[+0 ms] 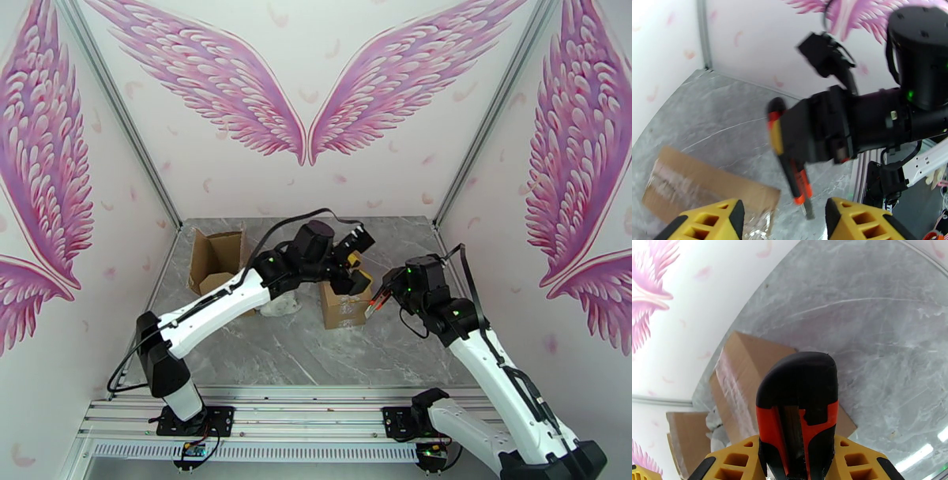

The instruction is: Unpack the express box

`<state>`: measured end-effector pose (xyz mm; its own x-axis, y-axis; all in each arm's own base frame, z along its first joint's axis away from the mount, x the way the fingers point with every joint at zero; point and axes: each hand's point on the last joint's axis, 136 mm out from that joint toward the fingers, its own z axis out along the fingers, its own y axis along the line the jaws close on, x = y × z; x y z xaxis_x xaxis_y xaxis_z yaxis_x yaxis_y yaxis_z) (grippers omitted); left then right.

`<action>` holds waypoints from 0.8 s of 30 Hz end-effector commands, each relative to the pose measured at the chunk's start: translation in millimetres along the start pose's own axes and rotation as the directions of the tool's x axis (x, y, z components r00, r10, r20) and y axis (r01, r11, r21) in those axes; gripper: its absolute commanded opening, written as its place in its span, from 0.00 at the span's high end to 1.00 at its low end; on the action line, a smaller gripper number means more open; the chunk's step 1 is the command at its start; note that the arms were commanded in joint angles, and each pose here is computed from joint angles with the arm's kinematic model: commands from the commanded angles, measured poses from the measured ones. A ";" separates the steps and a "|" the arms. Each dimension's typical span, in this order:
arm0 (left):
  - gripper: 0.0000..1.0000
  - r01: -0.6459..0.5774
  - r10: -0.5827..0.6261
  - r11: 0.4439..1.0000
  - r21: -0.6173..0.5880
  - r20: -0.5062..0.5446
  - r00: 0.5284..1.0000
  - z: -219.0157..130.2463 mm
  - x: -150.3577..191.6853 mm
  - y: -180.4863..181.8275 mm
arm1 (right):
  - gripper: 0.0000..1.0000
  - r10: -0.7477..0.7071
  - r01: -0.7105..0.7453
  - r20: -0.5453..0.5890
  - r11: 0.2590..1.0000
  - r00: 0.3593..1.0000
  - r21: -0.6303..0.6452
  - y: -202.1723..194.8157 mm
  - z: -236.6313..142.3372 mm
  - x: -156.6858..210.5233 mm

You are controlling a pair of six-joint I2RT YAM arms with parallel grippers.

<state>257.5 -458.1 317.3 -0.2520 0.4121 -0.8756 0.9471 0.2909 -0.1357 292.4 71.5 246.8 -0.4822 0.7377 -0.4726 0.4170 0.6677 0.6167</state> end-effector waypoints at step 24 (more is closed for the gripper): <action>0.94 0.202 -0.188 0.956 0.212 -0.085 0.978 52.8 19.7 2.8 | 0.66 -0.082 0.128 0.136 0.921 0.987 -0.368 77.0 -39.5 -22.3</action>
<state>268.6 -484.8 256.6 -0.4783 0.4451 -0.7571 0.8782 0.2439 -0.4114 304.3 92.2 313.5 -0.4151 0.7021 -0.5785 0.1397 0.6776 0.7221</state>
